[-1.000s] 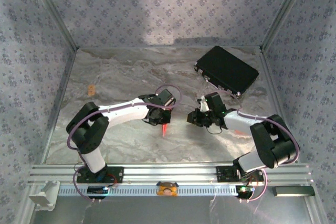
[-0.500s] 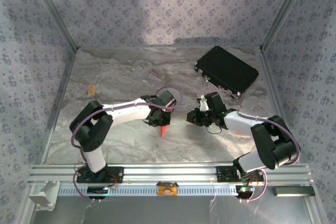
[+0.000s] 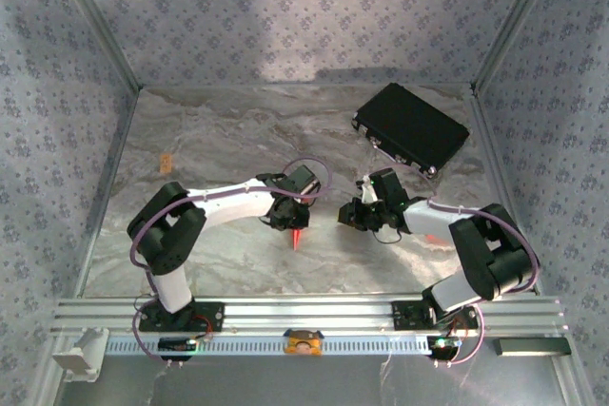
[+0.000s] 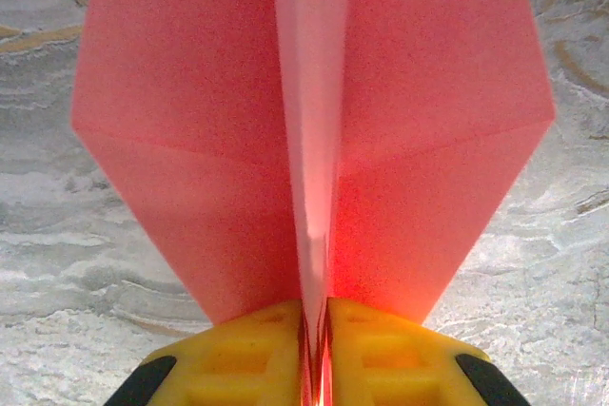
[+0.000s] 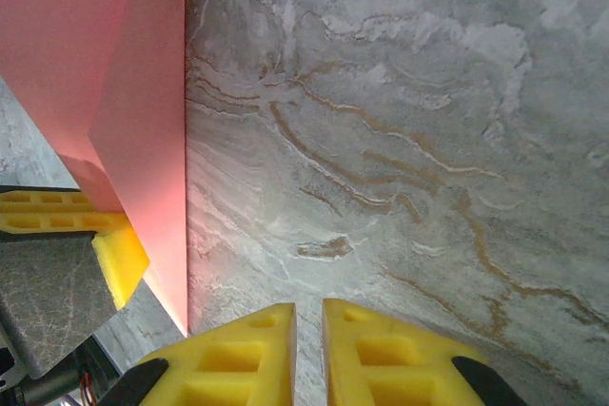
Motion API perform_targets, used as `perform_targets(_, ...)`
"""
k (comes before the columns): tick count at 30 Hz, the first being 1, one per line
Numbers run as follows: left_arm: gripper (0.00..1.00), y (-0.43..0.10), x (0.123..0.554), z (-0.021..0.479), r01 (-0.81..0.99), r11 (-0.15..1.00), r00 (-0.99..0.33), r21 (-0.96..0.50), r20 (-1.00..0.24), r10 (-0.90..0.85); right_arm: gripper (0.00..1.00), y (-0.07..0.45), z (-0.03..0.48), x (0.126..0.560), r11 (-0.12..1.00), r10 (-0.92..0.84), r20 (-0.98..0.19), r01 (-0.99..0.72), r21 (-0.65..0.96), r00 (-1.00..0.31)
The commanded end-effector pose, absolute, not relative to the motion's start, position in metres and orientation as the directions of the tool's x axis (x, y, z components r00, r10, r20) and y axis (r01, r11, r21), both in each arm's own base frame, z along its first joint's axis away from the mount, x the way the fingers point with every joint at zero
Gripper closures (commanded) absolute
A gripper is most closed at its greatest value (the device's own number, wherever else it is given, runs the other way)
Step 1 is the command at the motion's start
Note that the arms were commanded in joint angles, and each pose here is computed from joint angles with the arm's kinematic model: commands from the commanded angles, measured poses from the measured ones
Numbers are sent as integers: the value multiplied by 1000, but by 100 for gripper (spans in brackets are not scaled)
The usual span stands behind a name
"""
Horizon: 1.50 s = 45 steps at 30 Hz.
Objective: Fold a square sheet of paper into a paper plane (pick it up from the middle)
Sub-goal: Move the paper plane to the center of the table.
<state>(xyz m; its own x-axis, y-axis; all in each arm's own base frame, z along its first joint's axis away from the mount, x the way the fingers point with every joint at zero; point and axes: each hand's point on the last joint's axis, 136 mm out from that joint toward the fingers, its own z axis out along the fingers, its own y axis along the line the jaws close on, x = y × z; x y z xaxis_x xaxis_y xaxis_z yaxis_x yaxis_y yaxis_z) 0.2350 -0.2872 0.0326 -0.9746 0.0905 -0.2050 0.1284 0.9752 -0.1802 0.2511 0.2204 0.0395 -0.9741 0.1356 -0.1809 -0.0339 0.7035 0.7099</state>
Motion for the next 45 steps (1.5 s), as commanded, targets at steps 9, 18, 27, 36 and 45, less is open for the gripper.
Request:
perform_targets(9, 85, -291, 236, 25, 140, 981, -976, -132, -187, 114, 83, 224, 41, 253, 701, 127, -174, -36, 712, -977)
perform_targets(18, 83, -286, 231, 13, 149, 988, -977, -51, -164, 139, 83, 223, 41, 252, 703, 127, -176, -36, 710, -976)
perform_targets(27, 74, -280, 229, -1, 139, 990, -979, 16, -145, 140, 83, 219, 45, 253, 712, 137, -195, -41, 701, -971)
perform_targets(36, 60, -286, 234, -3, 65, 998, -985, 7, -160, 65, 82, 210, 51, 255, 726, 161, -233, -45, 686, -959)
perform_targets(45, 54, -288, 237, 2, 34, 999, -984, -1, -175, 33, 82, 201, 53, 258, 740, 189, -250, -30, 672, -950)
